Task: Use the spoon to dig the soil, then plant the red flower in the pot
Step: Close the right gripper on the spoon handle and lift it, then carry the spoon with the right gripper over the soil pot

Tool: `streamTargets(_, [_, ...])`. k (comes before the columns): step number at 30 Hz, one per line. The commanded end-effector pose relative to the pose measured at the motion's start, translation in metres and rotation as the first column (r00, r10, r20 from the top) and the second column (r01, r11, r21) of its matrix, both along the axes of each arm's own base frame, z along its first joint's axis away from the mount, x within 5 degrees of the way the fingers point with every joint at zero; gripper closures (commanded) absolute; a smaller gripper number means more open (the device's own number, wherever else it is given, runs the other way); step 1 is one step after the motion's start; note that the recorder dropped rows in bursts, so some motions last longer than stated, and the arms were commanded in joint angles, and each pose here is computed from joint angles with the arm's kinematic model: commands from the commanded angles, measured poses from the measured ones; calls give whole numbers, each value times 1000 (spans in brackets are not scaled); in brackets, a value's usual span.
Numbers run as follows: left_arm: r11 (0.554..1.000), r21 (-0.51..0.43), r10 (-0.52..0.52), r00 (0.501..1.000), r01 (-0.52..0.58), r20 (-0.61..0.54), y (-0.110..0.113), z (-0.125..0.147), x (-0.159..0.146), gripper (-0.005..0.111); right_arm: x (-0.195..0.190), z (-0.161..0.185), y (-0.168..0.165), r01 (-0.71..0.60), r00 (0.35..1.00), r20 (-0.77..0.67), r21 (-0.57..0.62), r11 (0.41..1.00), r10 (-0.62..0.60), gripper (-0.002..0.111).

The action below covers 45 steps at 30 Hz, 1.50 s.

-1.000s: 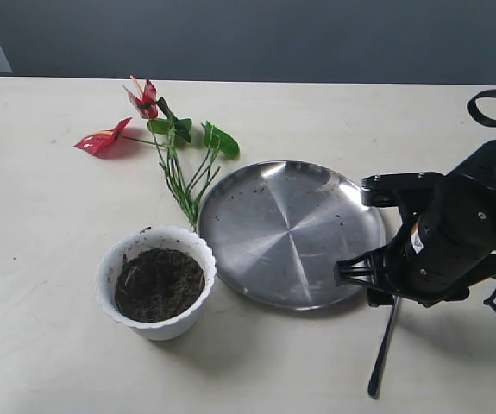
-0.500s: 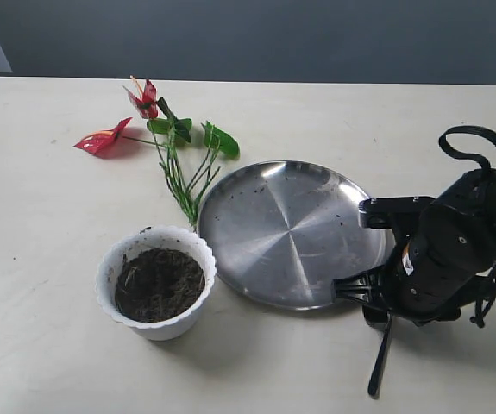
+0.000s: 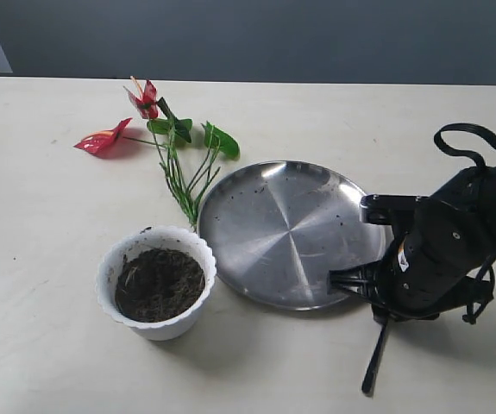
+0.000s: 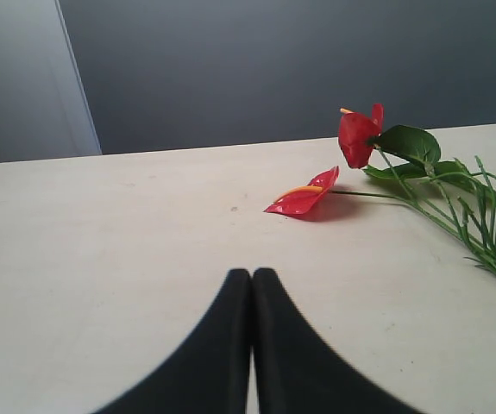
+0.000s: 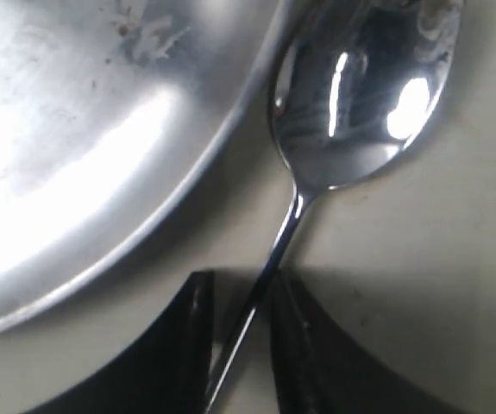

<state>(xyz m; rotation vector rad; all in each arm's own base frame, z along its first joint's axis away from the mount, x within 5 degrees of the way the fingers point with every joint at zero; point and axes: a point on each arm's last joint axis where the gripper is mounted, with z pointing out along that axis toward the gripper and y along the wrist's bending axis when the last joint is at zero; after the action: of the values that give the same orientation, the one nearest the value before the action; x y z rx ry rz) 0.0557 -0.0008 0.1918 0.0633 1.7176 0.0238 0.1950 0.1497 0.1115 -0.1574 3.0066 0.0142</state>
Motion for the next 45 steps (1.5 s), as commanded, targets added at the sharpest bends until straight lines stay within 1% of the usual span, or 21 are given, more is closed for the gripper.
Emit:
streamTargets(1, [1000,-2,-1,1000,1,3,0,0,0,106,-5,-9,-7,36,998,-58,-60,998,-40,87])
streamTargets(3, [1000,-2,-1,1000,1,3,0,0,0,106,-6,-9,-8,47,997,-64,-76,996,-52,87])
streamTargets(5, [1000,-2,-1,1000,1,3,0,0,0,106,-6,-9,-11,43,997,-66,-109,993,-51,91])
streamTargets(6, [1000,-2,-1,1000,1,3,0,0,0,106,-6,-9,-13,45,996,-69,-124,991,-54,95])
streamTargets(7, [1000,-2,-1,1000,1,3,0,0,0,106,-6,-5,-16,49,997,-58,-156,987,-58,108])
streamTargets(10, [1000,-2,-1,1000,1,3,0,0,0,106,-4,6,-19,42,999,-3,-163,986,-43,109])
streamTargets(12, [1000,-2,-1,1000,1,3,0,0,0,106,-3,16,-26,55,998,42,-218,974,-47,109])
streamTargets(14, [1000,0,-1,1000,1,3,0,0,0,106,0,30,-38,73,992,120,-316,946,-37,109])
streamTargets(17, [1000,0,-1,1000,1,3,0,0,0,106,9,56,-40,39,973,228,-333,942,41,109])
streamTargets(19, [1000,0,-1,1000,1,3,0,0,0,106,19,78,-32,-114,934,289,-317,942,210,109])
streamTargets(21, [1000,0,-1,1000,1,3,0,0,0,106,30,102,-16,-284,842,383,-284,916,380,109])
streamTargets(22, [1000,0,-1,1000,1,3,0,0,0,106,35,113,-6,-382,770,429,-283,880,472,109])
streamTargets(25, [1000,0,-1,1000,1,3,0,0,0,106,43,131,13,-556,576,492,-350,754,653,109])
streamTargets(26, [1000,0,-1,1000,1,3,0,0,0,106,43,135,21,-615,484,491,-398,681,724,109])
streamTargets(27, [1000,0,-1,1000,1,3,0,0,0,106,42,139,28,-666,383,469,-457,590,796,109])
streamTargets(30, [1000,0,-1,1000,1,3,0,0,0,106,35,142,45,-729,79,303,-632,262,950,109])
streamTargets(33, [1000,0,-1,1000,1,3,0,0,0,106,25,138,62,-704,-140,141,-711,2,980,109])
streamTargets(35, [1000,0,-1,1000,1,3,0,0,0,106,20,135,71,-674,-227,85,-733,-94,970,109])
streamTargets(40, [1000,0,-1,1000,1,3,0,0,0,106,2,128,100,-555,-441,-23,-779,-292,897,109])
streamTargets(41, [1000,0,-1,1000,1,3,0,0,0,106,-3,125,107,-509,-493,-70,-786,-352,867,109])
streamTargets(45, [1000,0,-1,1000,1,3,0,0,0,106,-16,111,126,-351,-596,-259,-768,-536,760,109])
